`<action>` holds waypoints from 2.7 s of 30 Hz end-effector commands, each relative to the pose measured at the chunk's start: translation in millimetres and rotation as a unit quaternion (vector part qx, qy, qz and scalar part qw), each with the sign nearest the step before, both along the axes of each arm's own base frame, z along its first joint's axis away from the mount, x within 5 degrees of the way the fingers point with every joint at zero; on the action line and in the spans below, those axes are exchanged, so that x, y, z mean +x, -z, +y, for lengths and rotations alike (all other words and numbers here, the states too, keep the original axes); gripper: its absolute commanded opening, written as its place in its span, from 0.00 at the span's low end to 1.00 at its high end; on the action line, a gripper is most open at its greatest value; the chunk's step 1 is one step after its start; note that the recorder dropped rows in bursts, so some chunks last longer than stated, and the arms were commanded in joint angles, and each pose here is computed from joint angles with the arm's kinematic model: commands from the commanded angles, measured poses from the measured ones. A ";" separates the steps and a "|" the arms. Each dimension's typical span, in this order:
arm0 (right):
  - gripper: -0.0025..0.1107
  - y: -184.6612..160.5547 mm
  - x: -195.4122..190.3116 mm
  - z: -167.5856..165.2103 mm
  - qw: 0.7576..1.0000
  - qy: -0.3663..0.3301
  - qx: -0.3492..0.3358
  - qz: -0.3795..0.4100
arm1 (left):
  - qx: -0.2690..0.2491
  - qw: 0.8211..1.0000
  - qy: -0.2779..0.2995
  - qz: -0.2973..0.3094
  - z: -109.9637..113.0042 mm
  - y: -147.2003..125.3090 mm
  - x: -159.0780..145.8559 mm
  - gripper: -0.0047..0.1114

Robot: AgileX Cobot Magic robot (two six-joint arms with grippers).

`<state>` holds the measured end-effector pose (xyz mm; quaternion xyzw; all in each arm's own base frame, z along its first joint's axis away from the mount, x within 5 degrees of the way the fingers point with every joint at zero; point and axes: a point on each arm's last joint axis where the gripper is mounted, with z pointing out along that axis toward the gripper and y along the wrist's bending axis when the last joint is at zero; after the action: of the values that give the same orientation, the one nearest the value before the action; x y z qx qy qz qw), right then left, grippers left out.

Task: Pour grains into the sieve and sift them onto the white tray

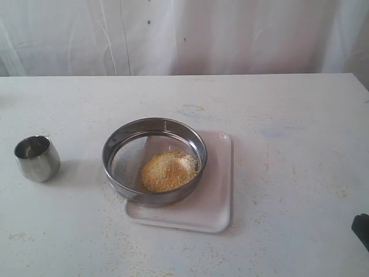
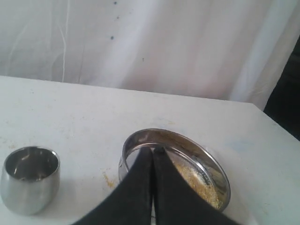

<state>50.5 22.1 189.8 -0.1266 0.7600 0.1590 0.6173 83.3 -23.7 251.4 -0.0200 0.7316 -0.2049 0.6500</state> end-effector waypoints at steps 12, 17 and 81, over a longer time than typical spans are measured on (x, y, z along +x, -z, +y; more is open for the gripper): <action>0.02 0.1 0.1 -0.3 1.000 0.002 0.001 -0.008 | -0.073 0.997 0.002 -0.009 6.4 52.3 -24.1 0.04; 0.02 0.1 0.1 -0.3 1.000 0.002 0.001 -0.008 | -0.048 0.999 -0.003 -0.009 7.8 54.2 -25.2 0.04; 0.02 -36.0 -0.6 -1.1 0.968 0.002 0.216 -0.128 | 0.188 0.981 0.028 -0.037 5.8 61.5 -26.3 0.04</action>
<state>51.5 23.2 214.7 -0.0446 0.6746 0.2581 0.6901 57.4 -17.6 191.0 0.1281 0.7341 -0.0804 0.6619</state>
